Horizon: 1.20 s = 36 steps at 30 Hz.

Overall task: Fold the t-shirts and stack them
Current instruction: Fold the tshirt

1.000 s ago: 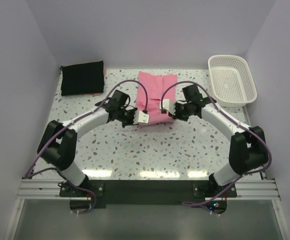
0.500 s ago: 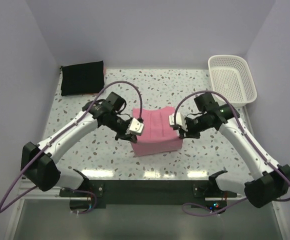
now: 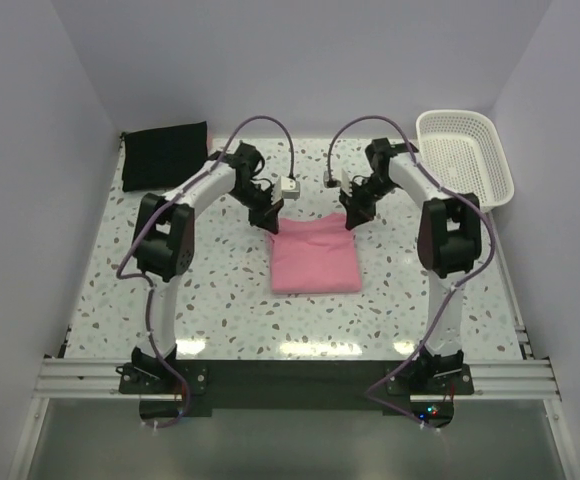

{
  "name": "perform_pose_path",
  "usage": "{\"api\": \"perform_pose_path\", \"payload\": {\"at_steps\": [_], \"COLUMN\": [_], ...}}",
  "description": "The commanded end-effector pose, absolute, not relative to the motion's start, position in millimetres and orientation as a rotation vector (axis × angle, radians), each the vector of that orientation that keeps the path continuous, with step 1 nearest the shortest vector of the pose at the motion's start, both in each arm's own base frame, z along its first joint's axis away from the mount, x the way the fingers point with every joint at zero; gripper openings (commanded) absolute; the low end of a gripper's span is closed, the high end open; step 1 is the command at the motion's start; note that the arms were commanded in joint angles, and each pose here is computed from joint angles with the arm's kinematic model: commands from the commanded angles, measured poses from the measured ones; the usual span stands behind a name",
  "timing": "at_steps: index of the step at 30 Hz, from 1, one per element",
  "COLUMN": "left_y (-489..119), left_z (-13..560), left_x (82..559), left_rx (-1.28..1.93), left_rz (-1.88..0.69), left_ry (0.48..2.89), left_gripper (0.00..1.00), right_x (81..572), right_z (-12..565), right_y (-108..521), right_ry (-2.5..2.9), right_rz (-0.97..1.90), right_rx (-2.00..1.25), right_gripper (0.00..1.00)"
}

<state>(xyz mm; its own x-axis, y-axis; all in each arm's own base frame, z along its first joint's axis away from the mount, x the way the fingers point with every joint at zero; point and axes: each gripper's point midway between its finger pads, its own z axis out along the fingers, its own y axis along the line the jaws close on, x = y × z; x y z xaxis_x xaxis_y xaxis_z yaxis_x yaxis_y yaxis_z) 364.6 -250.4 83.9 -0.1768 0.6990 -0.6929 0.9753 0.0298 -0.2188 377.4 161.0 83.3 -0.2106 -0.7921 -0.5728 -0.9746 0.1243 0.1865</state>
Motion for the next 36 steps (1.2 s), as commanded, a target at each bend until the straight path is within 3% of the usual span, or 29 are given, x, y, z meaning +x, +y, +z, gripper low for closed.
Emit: {"api": "perform_pose_path", "payload": {"at_steps": [1, 5, 9, 19, 21, 22, 24, 28, 33, 36], "left_y": [-248, -246, -237, -220, -218, -219, -224, -242, -282, -297], "left_z": [69, 35, 21, 65, 72, 77, 95, 115, 111, 101], "left_x": [401, 405, 371, 282, 271, 271, 275, 287, 284, 281], "left_rx": [1.644, 1.627, 1.641, 1.680, 1.696, 1.695, 1.690, 1.710, 1.770, 1.780], "left_rz": [-0.833, -0.842, -0.921, -1.009, -1.018, -1.007, -0.976, -0.888, -0.857, -0.855], "left_ry": [1.970, 2.052, 2.097, 1.924, 1.881, 1.852, 1.772, 1.645, 1.569, 1.575], "left_gripper": [0.02, 0.02, 0.02, 0.02, 0.11, 0.24, 0.35, 0.43, 0.44, 0.44], "right_x": [395, 398, 379, 234, 223, 225, 226, 270, 323, 335], "right_z": [73, 44, 39, 71, 81, 91, 107, 138, 123, 113], "right_y": [164, 162, 163, 173, 174, 177, 182, 206, 236, 250], "right_ry": [2.117, 2.192, 2.235, 2.351, 2.361, 2.351, 2.371, 2.408, 2.497, 2.516], "right_rz": [0.761, 0.754, 0.769, 1.074, 1.117, 1.124, 1.200, 1.279, 1.315, 1.312], "right_rx": [-1.684, -1.663, -1.670, -1.646, -1.611, -1.593, -1.535, -1.294, -1.014, -0.979], "right_gripper": [0.00, 0.00, 0.00, 0.00, 0.25, 0.49, 0.58, 0.55, 0.35, 0.29]}}
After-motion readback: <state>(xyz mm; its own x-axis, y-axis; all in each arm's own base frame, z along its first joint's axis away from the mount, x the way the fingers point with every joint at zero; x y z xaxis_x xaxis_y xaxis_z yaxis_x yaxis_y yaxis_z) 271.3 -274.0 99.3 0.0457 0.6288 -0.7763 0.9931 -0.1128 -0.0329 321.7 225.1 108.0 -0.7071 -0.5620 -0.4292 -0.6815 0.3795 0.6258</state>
